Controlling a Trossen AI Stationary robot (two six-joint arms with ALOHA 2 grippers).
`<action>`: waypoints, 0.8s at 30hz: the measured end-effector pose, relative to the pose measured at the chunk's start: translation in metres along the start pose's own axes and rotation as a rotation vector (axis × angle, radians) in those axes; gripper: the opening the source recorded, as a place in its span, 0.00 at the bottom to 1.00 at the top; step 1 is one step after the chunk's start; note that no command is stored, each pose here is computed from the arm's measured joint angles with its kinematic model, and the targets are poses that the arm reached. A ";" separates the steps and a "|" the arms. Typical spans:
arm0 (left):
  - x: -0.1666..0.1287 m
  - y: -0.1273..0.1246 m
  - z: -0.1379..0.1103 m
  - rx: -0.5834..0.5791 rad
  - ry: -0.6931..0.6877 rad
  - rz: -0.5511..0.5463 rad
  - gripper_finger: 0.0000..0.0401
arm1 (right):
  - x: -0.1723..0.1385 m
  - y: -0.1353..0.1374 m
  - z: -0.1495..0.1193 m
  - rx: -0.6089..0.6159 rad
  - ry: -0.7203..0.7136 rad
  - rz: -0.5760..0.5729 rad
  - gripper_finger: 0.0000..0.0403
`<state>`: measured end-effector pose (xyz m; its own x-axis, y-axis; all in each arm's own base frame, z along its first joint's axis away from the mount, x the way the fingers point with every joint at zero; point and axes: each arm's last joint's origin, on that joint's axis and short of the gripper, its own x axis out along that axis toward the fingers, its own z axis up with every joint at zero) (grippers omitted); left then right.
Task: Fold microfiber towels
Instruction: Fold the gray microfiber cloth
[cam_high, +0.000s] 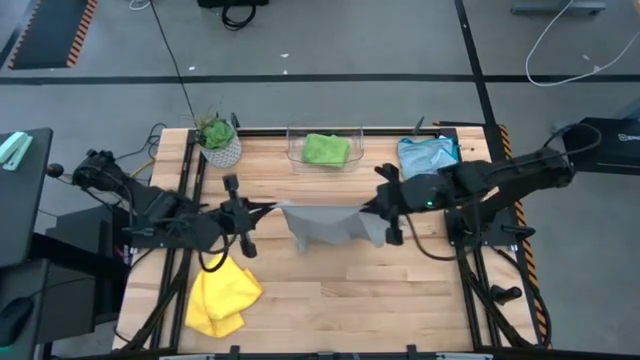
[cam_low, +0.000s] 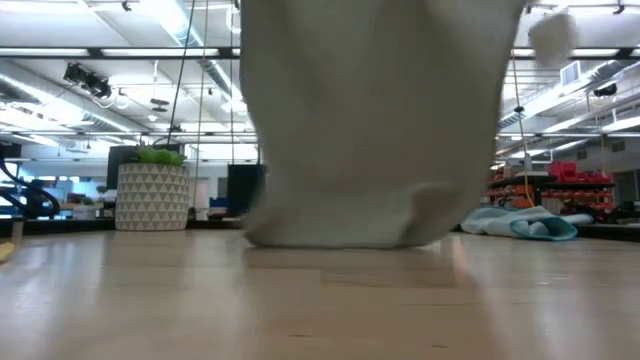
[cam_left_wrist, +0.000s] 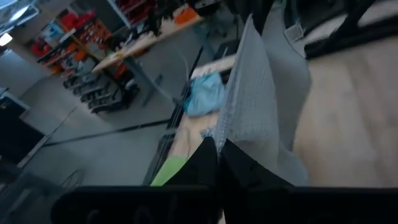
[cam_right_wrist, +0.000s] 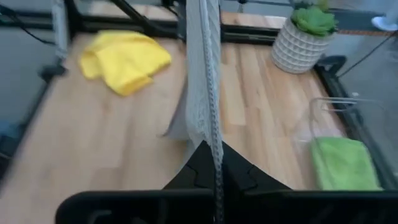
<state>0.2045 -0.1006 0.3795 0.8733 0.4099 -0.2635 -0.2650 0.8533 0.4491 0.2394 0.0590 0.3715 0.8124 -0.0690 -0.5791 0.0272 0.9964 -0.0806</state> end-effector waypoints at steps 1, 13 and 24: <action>-0.003 -0.001 0.003 -0.010 -0.014 -0.009 0.02 | -0.006 0.004 0.004 0.016 -0.005 0.016 0.01; -0.038 0.007 0.047 -0.183 -0.103 -0.082 0.02 | -0.050 0.023 0.052 0.231 0.000 0.189 0.02; 0.009 0.023 -0.001 -0.213 0.186 0.122 0.02 | -0.001 -0.024 0.032 0.253 0.179 0.012 0.01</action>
<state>0.2059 -0.0766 0.3864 0.7450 0.5488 -0.3793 -0.4604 0.8344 0.3031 0.2567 0.0364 0.4003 0.6986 -0.0420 -0.7143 0.1800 0.9765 0.1187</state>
